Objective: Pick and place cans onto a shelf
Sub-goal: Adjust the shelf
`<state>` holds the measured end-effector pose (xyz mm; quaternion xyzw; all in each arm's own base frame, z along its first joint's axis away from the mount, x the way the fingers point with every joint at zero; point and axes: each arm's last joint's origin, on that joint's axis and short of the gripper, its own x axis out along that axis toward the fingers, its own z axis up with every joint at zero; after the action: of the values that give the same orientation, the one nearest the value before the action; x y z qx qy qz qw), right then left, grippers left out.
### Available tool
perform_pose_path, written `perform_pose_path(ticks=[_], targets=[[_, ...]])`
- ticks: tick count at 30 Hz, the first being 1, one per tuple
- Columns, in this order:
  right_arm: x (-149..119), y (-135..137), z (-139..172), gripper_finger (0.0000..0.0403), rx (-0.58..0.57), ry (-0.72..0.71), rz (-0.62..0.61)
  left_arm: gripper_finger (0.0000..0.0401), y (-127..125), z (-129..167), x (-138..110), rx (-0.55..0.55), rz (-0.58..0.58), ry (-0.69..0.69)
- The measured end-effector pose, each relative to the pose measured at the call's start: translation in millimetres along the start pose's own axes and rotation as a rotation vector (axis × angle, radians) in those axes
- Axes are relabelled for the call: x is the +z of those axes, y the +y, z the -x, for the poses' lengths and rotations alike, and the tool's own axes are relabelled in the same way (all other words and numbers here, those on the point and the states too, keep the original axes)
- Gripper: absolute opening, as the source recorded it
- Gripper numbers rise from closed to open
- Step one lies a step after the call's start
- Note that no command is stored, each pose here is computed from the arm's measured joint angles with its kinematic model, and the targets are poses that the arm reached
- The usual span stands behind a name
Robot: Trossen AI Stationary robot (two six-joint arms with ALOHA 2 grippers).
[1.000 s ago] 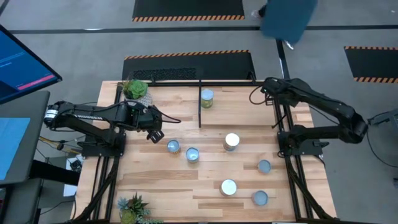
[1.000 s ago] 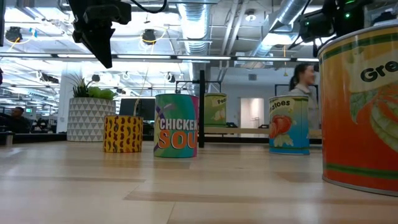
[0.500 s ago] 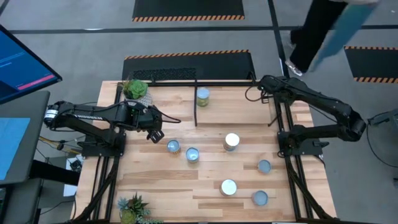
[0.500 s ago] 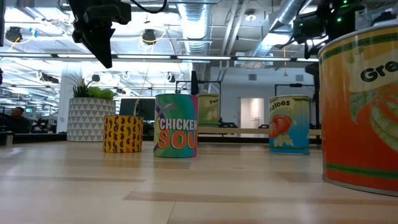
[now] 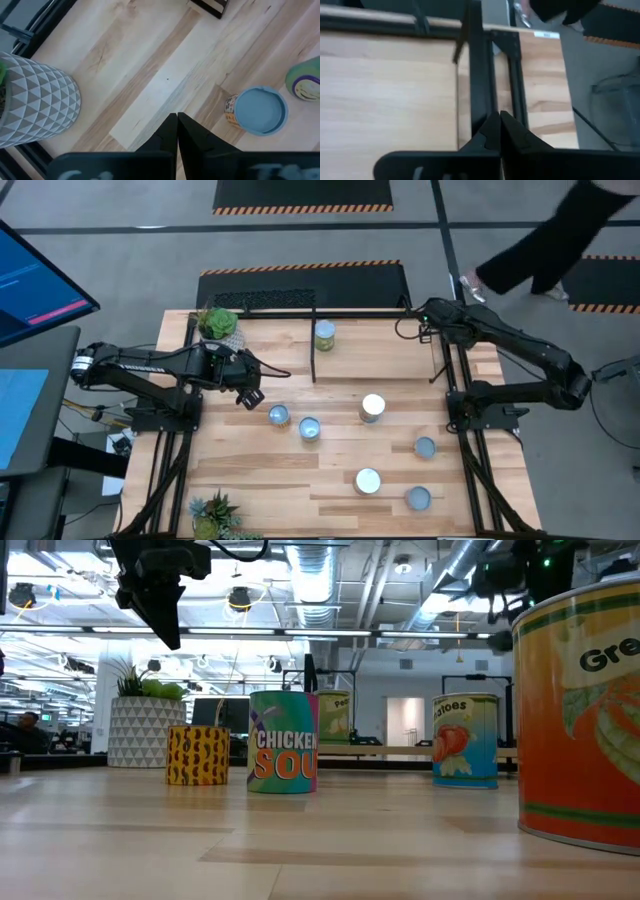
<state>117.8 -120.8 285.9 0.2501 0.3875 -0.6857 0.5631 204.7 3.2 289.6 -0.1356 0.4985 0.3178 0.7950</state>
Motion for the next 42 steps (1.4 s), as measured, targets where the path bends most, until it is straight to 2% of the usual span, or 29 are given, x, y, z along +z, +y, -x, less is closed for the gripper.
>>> perform_pose_path(ticks=[5,8,11,14,17,27,30,37,42], targets=[[7,-15,22,0.0006,0.028,-0.041,-0.009,0.0,0,0,0,0.011,0.001,-0.009],[5,-25,41,0.0005,0.094,0.019,0.03,0.0,0,0,0,0.011,0.001,-0.009],[-6,-30,51,0.0005,0.178,0.13,0.063,0.0,0,0,1,0.01,0.003,-0.014],[-24,-30,53,0.0004,0.211,0.25,0.105,0.0,0,0,1,0.014,-0.002,-0.022],[-38,-24,58,0.0004,0.28,0.262,0.133,0.0,0,0,1,0.023,-0.004,-0.029],[-61,-23,79,0.0003,0.385,0.277,0.112,0.0,5,-2,5,0.038,-0.004,-0.025],[-65,-22,78,0.0003,0.383,0.284,0.12,0.0,8,-4,6,0.044,-0.01,-0.021],[-80,-17,58,0.0003,0.283,0.324,0.106,0.0,10,-5,8,0.029,-0.003,-0.004],[-80,-17,55,0.0003,0.258,0.266,0.082,0.0,10,-5,7,0.022,-0.005,0.002]])
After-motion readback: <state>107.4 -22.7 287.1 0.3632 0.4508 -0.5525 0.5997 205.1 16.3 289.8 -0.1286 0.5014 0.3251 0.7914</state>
